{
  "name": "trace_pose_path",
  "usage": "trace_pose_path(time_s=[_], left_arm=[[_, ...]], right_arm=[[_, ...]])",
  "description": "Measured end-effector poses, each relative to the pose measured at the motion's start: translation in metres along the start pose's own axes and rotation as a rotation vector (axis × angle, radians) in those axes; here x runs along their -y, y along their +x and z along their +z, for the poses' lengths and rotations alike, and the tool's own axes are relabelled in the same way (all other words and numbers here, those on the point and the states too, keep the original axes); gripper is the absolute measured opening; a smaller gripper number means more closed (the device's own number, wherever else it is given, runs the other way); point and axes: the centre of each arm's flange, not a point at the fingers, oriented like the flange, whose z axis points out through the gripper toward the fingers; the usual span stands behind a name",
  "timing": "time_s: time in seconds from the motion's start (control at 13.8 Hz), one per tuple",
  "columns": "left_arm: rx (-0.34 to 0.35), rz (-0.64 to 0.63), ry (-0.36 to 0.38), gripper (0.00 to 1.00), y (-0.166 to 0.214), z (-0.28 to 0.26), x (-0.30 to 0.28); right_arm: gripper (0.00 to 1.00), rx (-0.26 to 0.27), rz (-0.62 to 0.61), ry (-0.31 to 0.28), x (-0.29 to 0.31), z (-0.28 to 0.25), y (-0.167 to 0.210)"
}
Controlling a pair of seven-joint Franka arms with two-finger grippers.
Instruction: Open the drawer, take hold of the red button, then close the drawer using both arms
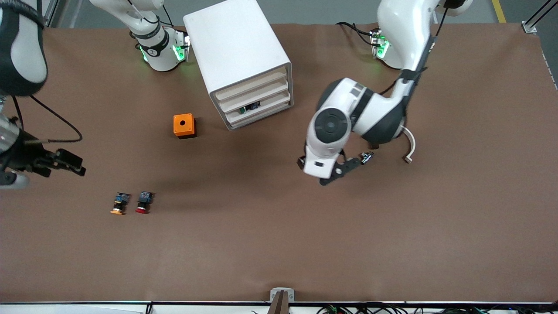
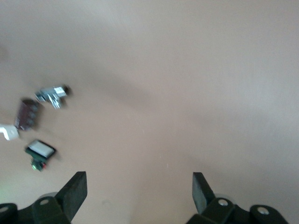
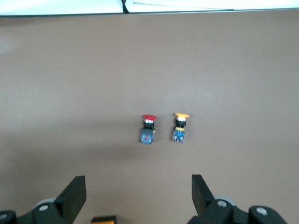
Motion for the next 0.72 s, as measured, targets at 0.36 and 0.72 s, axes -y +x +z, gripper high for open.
trace_pose_path(time_s=[0.36, 0.72], left_arm=[[-0.026, 0.023, -0.057, 1.00, 0.083, -0.065, 0.071], [-0.117, 0.168, -0.021, 1.00, 0.115, -0.148, 0.153]], right_arm=[[1.00, 0.010, 0.106, -0.001, 0.013, -0.054, -0.045], [1.00, 0.019, 0.116, -0.003, 0.021, -0.057, -0.066]])
